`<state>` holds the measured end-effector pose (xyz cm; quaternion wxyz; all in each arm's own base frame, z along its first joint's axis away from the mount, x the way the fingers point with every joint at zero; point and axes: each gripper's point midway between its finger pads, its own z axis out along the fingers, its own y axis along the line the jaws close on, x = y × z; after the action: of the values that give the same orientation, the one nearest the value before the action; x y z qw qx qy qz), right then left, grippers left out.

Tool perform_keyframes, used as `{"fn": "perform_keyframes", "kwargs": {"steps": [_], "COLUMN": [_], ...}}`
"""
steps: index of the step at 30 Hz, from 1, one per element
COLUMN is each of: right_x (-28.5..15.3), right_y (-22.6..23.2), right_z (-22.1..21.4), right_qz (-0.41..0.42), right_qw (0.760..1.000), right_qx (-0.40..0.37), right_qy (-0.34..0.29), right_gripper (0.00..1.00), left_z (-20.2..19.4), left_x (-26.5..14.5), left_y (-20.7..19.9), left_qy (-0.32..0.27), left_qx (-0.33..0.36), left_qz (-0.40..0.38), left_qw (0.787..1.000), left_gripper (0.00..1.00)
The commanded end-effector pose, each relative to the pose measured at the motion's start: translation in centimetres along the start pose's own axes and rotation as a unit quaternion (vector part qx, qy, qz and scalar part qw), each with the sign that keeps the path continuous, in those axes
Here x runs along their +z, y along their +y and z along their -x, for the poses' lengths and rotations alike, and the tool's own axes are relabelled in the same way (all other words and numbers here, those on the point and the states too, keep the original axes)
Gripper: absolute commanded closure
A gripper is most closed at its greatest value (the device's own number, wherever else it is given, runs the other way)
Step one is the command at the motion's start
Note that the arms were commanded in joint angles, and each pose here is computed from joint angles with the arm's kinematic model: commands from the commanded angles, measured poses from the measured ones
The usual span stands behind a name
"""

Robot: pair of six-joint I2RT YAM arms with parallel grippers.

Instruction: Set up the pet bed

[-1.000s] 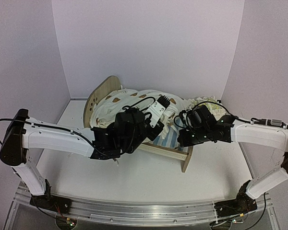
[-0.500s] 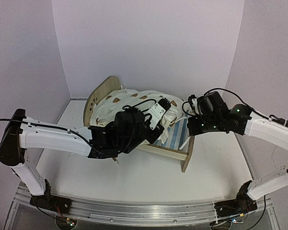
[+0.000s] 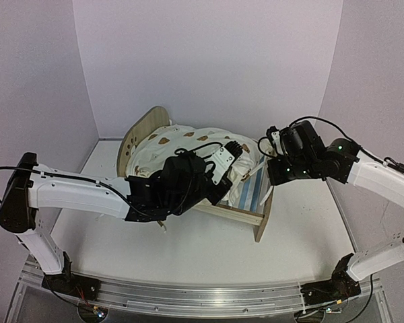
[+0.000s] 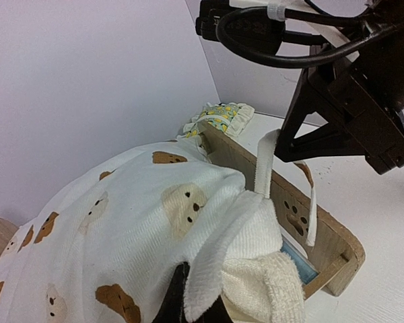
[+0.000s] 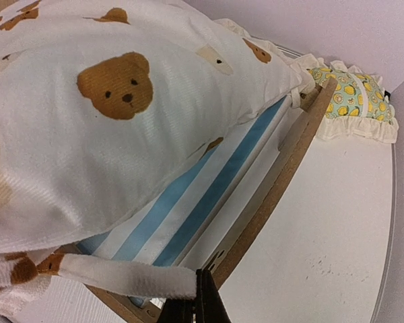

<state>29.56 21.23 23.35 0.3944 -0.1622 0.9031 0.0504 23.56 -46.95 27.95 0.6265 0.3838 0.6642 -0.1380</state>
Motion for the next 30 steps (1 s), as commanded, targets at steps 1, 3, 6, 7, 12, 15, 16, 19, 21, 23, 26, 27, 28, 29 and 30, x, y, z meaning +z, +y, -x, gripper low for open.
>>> {"fn": "perform_keyframes", "kwargs": {"steps": [1,3,6,7,12,15,16,19,21,23,26,27,28,29,30], "right_x": [0.0,0.6,1.5,1.7,2.3,2.6,2.7,3.1,3.2,3.1,2.7,2.6,2.5,2.5,2.6], "right_y": [0.0,0.2,0.7,0.8,1.5,2.2,2.5,2.9,3.3,3.9,4.2,4.3,4.4,4.5,4.5], "right_z": [0.2,-0.7,-2.0,-2.3,-3.7,-4.5,-4.7,-5.1,-4.6,-3.3,-1.2,-0.7,-0.3,-0.1,-0.1], "right_qz": [-0.006,-0.003,0.008,0.010,0.027,0.044,0.049,0.057,0.065,0.072,0.075,0.077,0.079,0.079,0.079], "right_qw": [1.000,1.000,0.999,0.999,0.997,0.995,0.994,0.993,0.992,0.993,0.994,0.994,0.994,0.994,0.994], "right_qx": [-0.011,-0.013,-0.017,-0.018,-0.018,-0.016,-0.015,-0.018,-0.023,-0.030,-0.034,-0.035,-0.036,-0.037,-0.038], "right_qy": [0.000,0.013,0.038,0.044,0.069,0.087,0.092,0.104,0.102,0.092,0.071,0.065,0.061,0.059,0.060], "right_gripper": [1.00,1.00,1.00,1.00,1.00,1.00,1.00,0.99,0.99,0.99,1.00,1.00,1.00,1.00,1.00], "left_z": [2.8,2.6,2.4,2.3,1.7,1.5,1.4,1.1,1.1,1.1,1.3,1.4,1.5,1.5,1.6], "left_x": [0.1,0.1,0.1,0.1,0.0,-0.1,-0.1,-0.2,-0.2,-0.2,-0.2,-0.3,-0.4,-0.4,-0.6], "left_y": [0.1,0.0,-0.3,-0.5,-0.8,-1.0,-1.1,-1.4,-1.5,-1.6,-1.6,-1.4,-1.4,-1.4,-1.3], "left_qy": [-0.030,-0.027,-0.024,-0.022,-0.015,-0.012,-0.011,-0.007,-0.006,-0.006,-0.007,-0.007,-0.008,-0.009,-0.010], "left_qx": [-0.030,-0.030,-0.031,-0.031,-0.032,-0.036,-0.036,-0.038,-0.039,-0.039,-0.040,-0.041,-0.043,-0.044,-0.046], "left_qz": [-0.006,-0.008,-0.013,-0.015,-0.019,-0.023,-0.025,-0.029,-0.031,-0.032,-0.030,-0.029,-0.029,-0.029,-0.029], "left_qw": [0.999,0.999,0.999,0.999,0.999,0.999,0.999,0.999,0.999,0.999,0.999,0.999,0.999,0.999,0.998], "left_gripper": [1.00,1.00,1.00,1.00,1.00,1.00,1.00,1.00,1.00,1.00,1.00,1.00,1.00,1.00,1.00]}}
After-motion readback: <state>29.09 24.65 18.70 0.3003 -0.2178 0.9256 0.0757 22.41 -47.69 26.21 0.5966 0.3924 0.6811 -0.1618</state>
